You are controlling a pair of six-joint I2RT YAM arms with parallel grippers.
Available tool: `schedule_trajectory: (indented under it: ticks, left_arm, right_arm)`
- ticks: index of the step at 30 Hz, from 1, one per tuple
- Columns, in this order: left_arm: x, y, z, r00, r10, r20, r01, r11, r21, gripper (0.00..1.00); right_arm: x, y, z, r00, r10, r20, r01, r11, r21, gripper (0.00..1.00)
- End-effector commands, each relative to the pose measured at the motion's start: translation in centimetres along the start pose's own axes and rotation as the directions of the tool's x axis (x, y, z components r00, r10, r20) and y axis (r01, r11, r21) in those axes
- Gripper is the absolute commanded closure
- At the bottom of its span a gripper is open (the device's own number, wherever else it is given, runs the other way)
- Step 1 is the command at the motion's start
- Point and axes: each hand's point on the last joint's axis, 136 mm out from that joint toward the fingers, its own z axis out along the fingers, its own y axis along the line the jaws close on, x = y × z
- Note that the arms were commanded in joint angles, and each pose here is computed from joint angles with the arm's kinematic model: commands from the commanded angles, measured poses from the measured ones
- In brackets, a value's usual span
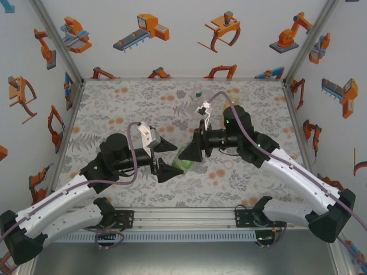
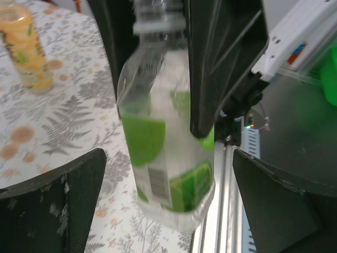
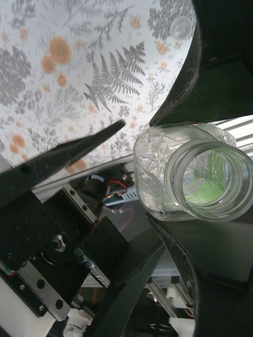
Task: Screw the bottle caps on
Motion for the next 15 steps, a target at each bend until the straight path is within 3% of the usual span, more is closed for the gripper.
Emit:
schedule_trajectory:
  ticks: [1,15]
  left_arm:
    - [-2.7,-2.6,0.2,0.998,0.007,0.064,-0.017,0.988,0.156,0.04]
    - [-2.1,-3.2,0.7,0.999,-0.022,0.046,0.011,0.975,0.223,0.16]
  right_arm:
    - [-2.1,3.0,-0.2,0.998,-0.054,0.042,0.057,0.996,-0.072,0.72]
    - [-4.0,5.0,-0.9,0.985,-0.119,0.124,0.13,0.988,-0.079,0.71]
